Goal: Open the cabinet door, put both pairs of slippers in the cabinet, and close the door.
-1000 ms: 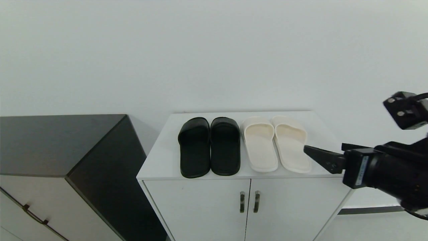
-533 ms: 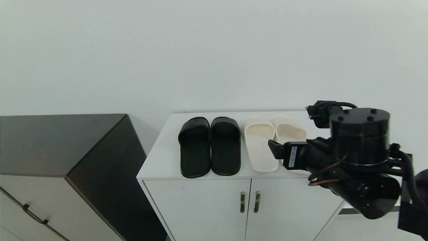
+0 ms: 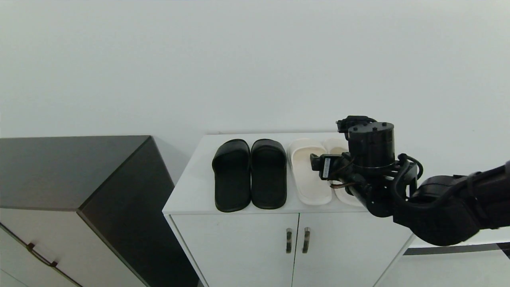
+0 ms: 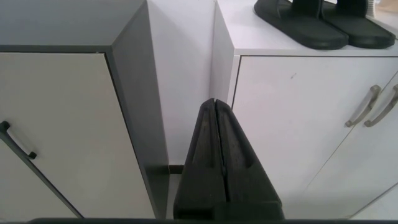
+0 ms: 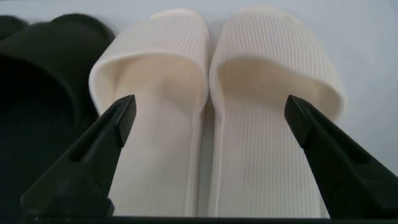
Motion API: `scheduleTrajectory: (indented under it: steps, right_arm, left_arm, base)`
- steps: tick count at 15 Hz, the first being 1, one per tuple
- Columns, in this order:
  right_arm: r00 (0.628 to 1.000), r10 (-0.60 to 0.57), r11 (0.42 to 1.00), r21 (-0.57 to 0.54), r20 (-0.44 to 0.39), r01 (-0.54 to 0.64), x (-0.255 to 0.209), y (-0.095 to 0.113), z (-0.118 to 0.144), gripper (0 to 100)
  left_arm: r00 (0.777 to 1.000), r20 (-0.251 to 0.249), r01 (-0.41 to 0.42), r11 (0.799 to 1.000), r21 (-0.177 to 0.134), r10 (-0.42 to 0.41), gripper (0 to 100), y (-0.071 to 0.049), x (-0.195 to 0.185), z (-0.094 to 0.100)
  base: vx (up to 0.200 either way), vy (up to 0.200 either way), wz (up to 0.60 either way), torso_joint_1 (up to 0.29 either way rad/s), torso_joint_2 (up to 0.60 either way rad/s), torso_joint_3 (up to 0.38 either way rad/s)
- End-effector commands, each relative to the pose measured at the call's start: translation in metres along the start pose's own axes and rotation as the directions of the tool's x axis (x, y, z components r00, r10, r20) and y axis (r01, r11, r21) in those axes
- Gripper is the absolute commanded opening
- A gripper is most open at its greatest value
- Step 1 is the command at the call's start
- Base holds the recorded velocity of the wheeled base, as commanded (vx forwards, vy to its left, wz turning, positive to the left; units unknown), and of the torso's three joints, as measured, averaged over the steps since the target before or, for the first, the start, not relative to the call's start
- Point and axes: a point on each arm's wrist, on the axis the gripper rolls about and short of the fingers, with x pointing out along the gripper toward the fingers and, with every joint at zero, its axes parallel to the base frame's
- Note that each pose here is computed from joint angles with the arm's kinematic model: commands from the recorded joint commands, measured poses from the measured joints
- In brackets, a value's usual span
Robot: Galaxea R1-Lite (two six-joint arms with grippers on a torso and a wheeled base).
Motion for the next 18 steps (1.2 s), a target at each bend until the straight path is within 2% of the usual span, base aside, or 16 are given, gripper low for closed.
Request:
scheduleTrajectory:
  steps: [1, 12, 17, 18]
  right_arm:
    - [1.000, -0.023, 1.000, -0.003, -0.001, 0.023, 0.023, 0.005, -0.005, 100]
    - [0.999, -0.034, 0.999, -0.014, 0.012, 0.034, 0.054, 0.014, -0.008, 100]
    - [1.000, -0.016, 0.999, -0.028, 0.002, 0.016, 0.064, 0.004, -0.008, 100]
    - [1.000, -0.014, 1.000, -0.028, 0.004, 0.014, 0.064, 0.004, -0.007, 0]
  left_arm:
    - [1.000, -0.001, -0.001, 1.000, 0.001, 0.001, 0, 0.000, 0.000, 0.000]
    - [1.000, 0.000, -0.001, 1.000, -0.001, 0.001, 0, 0.000, 0.000, 0.000]
    - [1.000, 0.000, -0.001, 1.000, -0.002, 0.001, 0, 0.000, 0.000, 0.000]
    - [1.000, 0.000, -0.001, 1.000, -0.002, 0.001, 0, 0.000, 0.000, 0.000]
  base:
    - [0.000, 0.000, 0.00, 0.000, 0.00, 0.000]
    - [0.000, 0.000, 0.00, 0.000, 0.00, 0.000]
    - [0.000, 0.000, 0.00, 0.000, 0.00, 0.000]
    - [0.000, 0.000, 0.00, 0.000, 0.00, 0.000]
